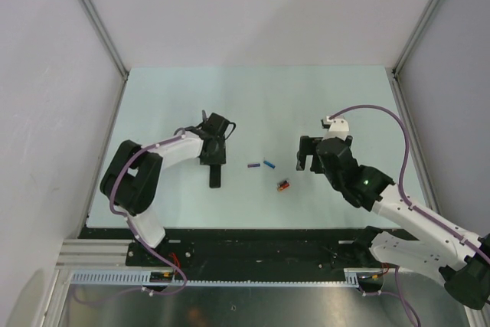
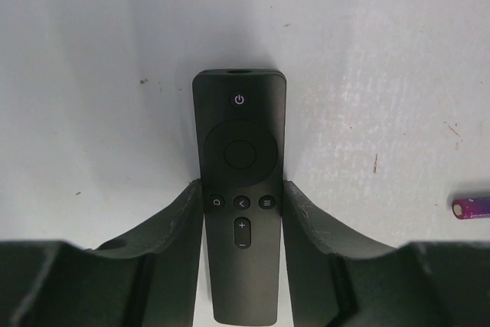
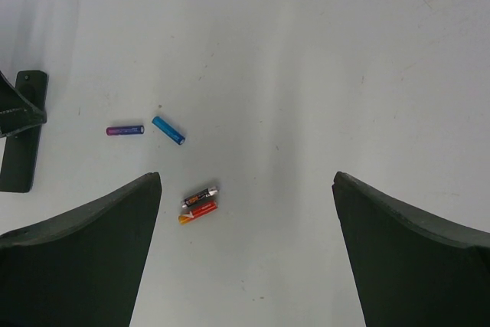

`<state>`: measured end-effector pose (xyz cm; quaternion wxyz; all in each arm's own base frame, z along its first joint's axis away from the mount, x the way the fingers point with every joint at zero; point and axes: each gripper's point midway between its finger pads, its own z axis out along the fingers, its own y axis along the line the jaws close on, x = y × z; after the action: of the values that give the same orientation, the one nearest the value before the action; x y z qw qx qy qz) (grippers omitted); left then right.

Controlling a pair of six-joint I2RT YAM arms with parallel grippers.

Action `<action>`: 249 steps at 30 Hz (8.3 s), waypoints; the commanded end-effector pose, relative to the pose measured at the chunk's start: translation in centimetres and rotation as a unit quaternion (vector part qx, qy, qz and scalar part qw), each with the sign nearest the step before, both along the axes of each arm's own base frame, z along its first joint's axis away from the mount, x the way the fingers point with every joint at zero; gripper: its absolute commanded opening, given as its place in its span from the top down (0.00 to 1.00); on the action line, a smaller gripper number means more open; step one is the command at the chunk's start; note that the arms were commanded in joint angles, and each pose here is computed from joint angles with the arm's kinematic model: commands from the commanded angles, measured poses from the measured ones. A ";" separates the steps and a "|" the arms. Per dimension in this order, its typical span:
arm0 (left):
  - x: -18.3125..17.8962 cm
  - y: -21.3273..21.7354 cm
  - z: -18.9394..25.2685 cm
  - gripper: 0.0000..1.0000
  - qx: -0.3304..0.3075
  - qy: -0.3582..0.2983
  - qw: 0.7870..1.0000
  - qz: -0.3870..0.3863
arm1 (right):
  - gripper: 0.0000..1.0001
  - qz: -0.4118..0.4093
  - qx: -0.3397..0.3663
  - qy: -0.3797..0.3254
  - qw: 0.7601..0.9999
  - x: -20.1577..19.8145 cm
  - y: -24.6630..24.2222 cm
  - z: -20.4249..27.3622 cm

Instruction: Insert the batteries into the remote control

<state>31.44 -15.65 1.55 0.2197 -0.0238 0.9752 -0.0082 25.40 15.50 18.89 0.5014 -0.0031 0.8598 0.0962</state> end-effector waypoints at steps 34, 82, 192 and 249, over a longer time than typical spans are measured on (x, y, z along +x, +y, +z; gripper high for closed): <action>-7.8 -13.8 34.8 0.83 -0.611 -0.271 0.698 -0.256 | 0.00 0.370 0.413 -0.042 0.831 -6.5 12.0 12.9; -14.0 -13.8 41.8 1.00 -0.740 -0.305 0.472 -0.371 | 0.00 0.384 0.397 -0.077 0.830 -8.1 12.9 17.4; -4.7 -14.2 27.1 1.00 -0.536 -0.262 0.791 -0.138 | 0.00 0.191 0.091 -0.024 0.977 -7.7 8.1 11.9; -8.2 -14.5 26.9 1.00 -0.718 -0.169 0.647 -0.196 | 0.57 0.369 0.480 0.154 0.781 -6.6 16.3 6.9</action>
<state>23.31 -30.53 27.00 0.2687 0.0146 0.6139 -0.7421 19.24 31.37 24.42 0.2279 -0.0467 0.7250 0.6482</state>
